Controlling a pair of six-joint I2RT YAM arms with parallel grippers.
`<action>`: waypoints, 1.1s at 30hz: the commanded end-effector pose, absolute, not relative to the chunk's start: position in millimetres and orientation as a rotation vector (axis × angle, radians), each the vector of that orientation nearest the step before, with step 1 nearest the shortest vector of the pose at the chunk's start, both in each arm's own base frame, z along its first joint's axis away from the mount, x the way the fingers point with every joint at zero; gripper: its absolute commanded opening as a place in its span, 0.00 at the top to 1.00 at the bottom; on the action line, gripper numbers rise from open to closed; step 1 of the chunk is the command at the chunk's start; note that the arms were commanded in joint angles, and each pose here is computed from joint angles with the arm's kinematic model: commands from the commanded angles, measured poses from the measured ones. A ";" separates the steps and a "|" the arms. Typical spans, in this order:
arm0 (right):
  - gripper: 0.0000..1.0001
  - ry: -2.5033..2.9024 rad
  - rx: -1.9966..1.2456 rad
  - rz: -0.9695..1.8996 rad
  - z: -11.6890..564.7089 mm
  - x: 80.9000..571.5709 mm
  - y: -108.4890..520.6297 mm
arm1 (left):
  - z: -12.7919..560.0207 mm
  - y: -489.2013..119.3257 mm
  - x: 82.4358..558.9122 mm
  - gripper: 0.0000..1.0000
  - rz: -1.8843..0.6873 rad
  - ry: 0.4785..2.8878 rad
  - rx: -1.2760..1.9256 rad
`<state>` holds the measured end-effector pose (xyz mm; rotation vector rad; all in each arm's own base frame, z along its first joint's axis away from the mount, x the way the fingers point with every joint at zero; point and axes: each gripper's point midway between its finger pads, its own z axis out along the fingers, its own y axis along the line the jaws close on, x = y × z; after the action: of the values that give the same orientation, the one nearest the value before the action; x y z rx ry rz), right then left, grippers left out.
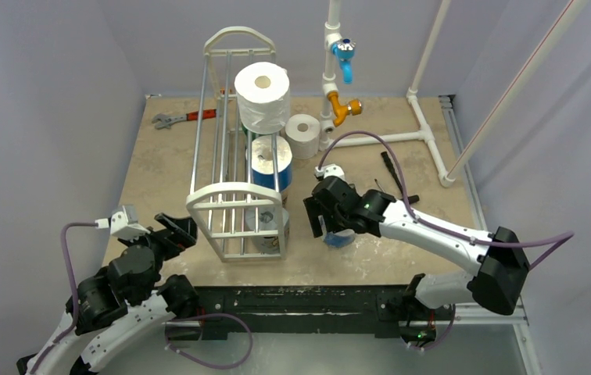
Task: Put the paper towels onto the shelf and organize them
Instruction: Place the paper towel at the center of the board, then pick up the paper towel from the center of the board.
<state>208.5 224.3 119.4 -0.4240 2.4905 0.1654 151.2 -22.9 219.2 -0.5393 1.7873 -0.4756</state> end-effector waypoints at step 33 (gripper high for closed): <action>0.35 2.417 0.269 0.391 99.9 223.3 154.0 | 220.0 -17.6 148.9 0.01 -0.492 1.764 -0.564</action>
<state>217.0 146.7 108.2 0.2597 2.4129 0.3683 148.9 -19.1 219.5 -0.5473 1.7741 -0.4852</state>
